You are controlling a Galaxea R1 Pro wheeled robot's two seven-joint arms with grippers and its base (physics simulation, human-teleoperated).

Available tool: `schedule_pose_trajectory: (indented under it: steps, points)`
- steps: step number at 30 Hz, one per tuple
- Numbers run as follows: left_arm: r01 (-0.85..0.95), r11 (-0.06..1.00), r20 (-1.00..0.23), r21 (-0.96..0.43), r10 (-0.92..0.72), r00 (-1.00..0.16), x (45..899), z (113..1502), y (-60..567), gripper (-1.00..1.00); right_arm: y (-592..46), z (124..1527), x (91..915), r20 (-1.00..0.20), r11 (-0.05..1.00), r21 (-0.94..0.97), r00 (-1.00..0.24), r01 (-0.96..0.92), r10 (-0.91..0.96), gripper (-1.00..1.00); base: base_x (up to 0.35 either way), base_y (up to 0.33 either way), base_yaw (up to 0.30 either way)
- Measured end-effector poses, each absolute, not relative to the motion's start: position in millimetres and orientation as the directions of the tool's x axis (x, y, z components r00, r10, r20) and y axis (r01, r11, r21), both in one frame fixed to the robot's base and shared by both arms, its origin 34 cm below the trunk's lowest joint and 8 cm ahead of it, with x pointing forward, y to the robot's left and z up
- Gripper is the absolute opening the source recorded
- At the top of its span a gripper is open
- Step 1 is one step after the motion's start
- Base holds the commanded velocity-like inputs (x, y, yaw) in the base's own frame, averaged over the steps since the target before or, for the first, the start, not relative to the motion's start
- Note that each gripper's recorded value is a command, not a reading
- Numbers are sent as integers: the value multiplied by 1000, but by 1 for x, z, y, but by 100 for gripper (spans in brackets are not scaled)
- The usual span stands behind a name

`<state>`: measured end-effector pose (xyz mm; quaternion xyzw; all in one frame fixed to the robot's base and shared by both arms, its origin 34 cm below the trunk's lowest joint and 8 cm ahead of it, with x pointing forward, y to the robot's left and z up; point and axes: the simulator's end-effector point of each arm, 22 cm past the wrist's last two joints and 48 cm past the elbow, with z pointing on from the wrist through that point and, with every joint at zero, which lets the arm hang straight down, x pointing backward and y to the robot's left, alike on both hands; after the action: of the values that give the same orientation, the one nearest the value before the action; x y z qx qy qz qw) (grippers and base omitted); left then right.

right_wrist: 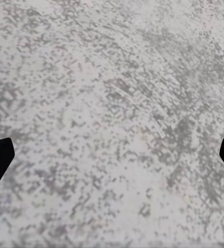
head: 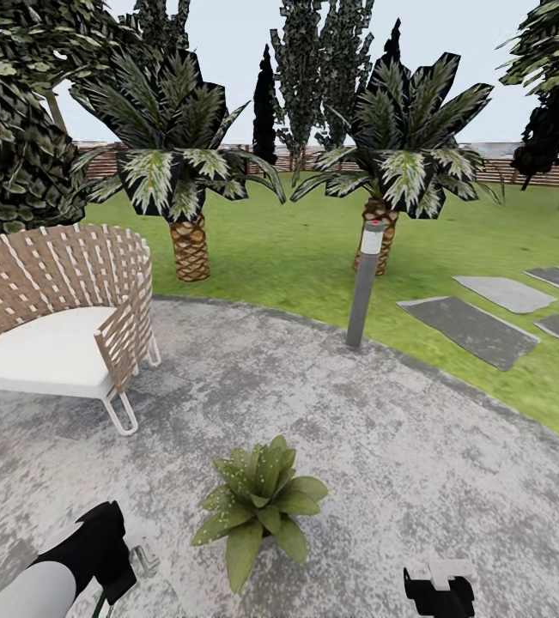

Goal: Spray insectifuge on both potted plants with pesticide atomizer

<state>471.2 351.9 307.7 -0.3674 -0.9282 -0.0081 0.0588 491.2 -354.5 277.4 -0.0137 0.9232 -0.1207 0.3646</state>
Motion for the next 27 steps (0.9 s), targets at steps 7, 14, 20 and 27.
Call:
schedule_pose_trajectory:
  steps: [7, 14, 20, 27]
  points:
    - [682, 731, 116, -28, 680, -724, 471, 307, 352, -100, -354, 277, 492, -670, 971, -232, -733, 63, -113, 100, -222, 0, 0]
    - [685, 728, 115, -28, 684, -721, 472, 308, 351, -100, -354, 278, 492, -671, 971, -232, -733, 63, -113, 100, -163, 0, 0]
    - [685, 726, 86, -56, 687, -721, 481, 310, 317, -100, -352, 277, 492, -671, 971, -231, -732, 55, -118, 100, -2, 0, 0]
    - [652, 741, 70, -159, 667, -741, 517, 348, 246, -100, -353, 278, 492, -671, 971, -230, -733, 62, -112, 100, 0, 0, 0]
